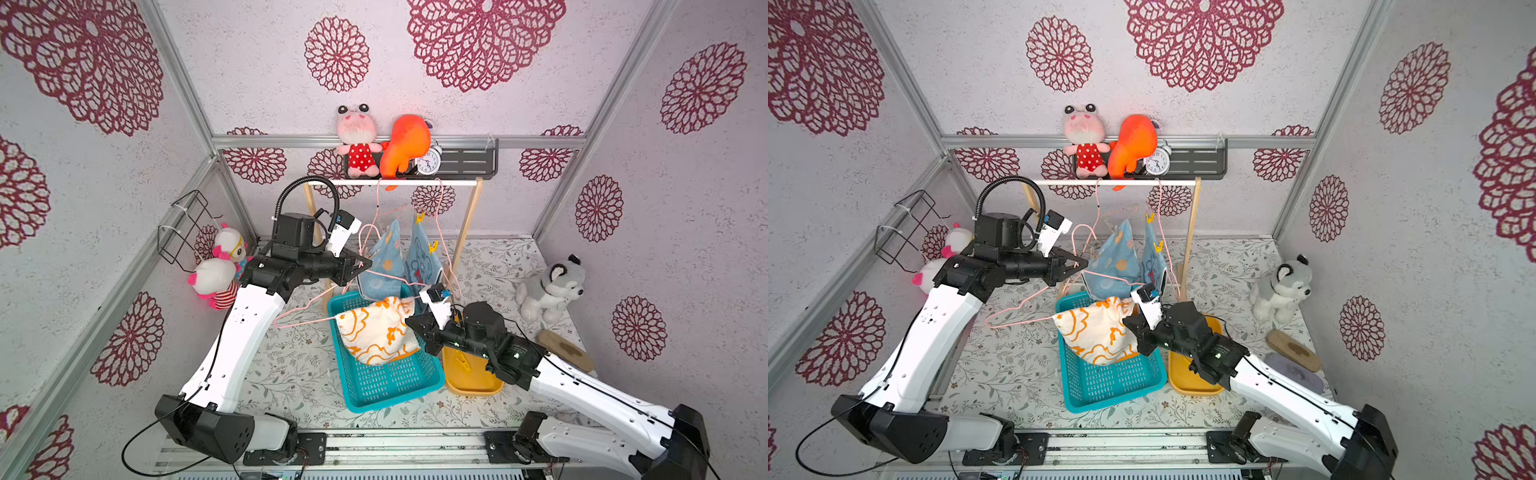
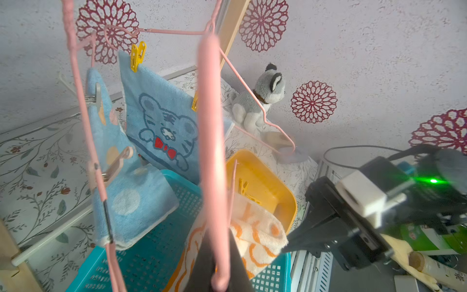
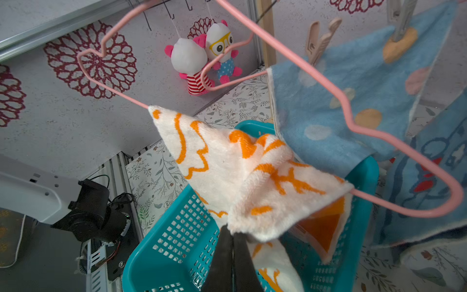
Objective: Remove the clothespins securing towels to the hanger
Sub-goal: Remove the towel from the hanger.
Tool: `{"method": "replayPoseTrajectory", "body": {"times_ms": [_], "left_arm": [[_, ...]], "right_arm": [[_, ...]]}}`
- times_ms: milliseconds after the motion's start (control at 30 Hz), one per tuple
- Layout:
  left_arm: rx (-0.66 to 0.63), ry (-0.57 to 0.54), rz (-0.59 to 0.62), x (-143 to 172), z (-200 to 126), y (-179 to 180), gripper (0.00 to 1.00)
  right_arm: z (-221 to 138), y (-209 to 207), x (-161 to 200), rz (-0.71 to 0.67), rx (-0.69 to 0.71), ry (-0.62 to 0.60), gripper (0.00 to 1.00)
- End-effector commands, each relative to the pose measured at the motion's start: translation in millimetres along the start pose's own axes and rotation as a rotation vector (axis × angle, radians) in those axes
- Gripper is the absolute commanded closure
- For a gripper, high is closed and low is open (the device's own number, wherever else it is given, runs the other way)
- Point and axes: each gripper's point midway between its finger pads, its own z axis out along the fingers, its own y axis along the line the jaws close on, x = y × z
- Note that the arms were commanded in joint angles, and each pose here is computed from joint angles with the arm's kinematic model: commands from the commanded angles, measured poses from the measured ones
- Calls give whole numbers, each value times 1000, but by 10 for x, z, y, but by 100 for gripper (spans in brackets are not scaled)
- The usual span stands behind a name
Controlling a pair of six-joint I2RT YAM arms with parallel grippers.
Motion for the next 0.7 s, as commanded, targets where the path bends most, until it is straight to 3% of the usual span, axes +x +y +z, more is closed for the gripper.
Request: {"method": "replayPoseTrajectory", "body": {"times_ms": [0, 233, 667], "left_arm": [[-39, -13, 17, -29, 50, 112, 100], [-114, -7, 14, 0, 57, 262, 100], [-299, 14, -51, 108, 179, 776, 100]], "right_arm": [[-19, -14, -50, -164, 80, 107, 100], [-97, 167, -622, -292, 82, 38, 100], [-133, 495, -1358, -475, 76, 13, 100]]}}
